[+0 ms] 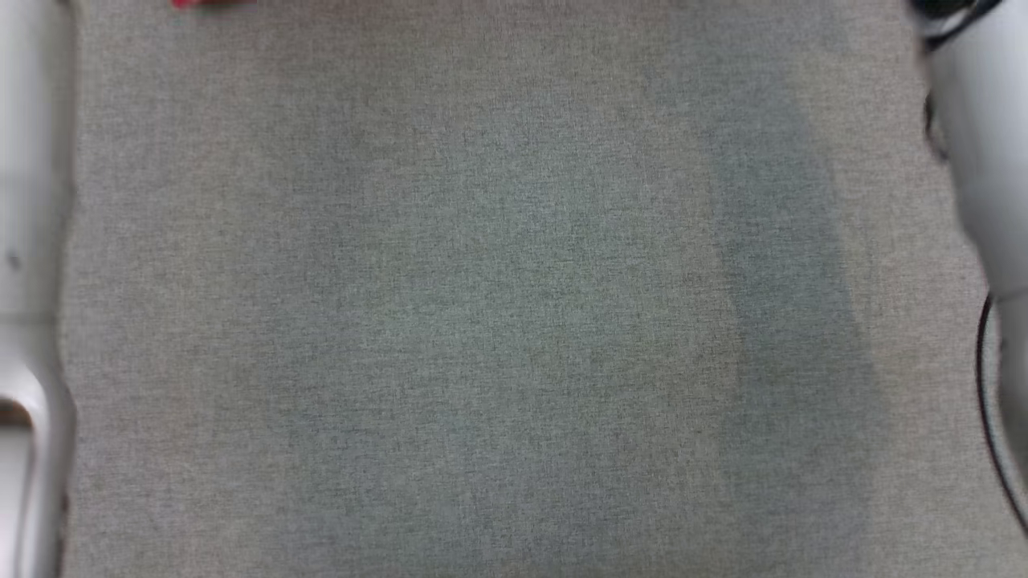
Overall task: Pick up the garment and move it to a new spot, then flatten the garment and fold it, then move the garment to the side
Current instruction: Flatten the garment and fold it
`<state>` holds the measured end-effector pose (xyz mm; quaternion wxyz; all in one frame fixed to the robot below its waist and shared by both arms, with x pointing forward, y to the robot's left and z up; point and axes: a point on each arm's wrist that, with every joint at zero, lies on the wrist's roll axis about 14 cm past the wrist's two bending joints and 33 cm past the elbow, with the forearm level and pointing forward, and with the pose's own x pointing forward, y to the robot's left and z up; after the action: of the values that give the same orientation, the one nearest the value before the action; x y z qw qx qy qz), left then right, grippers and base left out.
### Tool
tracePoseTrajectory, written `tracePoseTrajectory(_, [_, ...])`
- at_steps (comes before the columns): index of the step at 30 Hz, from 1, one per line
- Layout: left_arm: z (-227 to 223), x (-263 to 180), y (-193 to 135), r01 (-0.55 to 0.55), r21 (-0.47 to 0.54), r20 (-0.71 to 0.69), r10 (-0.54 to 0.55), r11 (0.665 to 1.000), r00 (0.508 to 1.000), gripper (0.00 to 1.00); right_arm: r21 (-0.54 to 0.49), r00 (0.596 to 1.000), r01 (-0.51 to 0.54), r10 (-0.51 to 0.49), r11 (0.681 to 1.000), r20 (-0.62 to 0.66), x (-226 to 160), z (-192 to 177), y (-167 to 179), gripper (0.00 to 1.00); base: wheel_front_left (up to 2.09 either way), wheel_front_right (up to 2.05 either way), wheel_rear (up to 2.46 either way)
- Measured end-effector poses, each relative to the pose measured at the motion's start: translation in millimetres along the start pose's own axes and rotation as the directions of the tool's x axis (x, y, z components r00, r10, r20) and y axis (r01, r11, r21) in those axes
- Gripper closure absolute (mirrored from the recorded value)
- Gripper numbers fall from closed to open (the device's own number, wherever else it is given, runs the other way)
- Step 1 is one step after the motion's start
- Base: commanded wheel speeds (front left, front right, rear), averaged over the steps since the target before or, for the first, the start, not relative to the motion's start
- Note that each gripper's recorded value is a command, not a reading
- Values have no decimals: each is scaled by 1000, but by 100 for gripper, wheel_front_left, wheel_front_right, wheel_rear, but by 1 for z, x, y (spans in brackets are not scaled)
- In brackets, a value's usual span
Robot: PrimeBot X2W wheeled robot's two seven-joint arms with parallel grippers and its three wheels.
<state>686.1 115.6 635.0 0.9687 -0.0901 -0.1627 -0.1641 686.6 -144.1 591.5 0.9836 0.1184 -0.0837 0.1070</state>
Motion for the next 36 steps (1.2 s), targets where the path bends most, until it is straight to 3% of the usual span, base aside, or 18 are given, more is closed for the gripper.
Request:
tracePoseTrajectory(9, [-55, -107, 8, -112, -93, -120, 101, 989, 988, 100, 101, 991, 32, -18, 994, -136, -89, -67, 1, 100, 0, 0, 0])
tracePoseTrajectory(17, [-70, -202, -4, -220, -126, -216, 189, 967, 958, 100, 155, 964, 81, -38, 985, -262, -176, -103, 8, 100, 0, 0, 0])
tracePoseTrajectory(28, [-72, -328, -36, -381, -183, -358, 300, 906, 884, 100, 228, 923, 184, -88, 956, -374, -282, -126, 13, 100, 0, 0, 0])
tracePoseTrajectory(36, [-60, -376, -64, -391, -180, -412, 292, 903, 863, 100, 264, 912, 210, -92, 941, -399, -335, -128, 24, 100, 0, 0, 0])
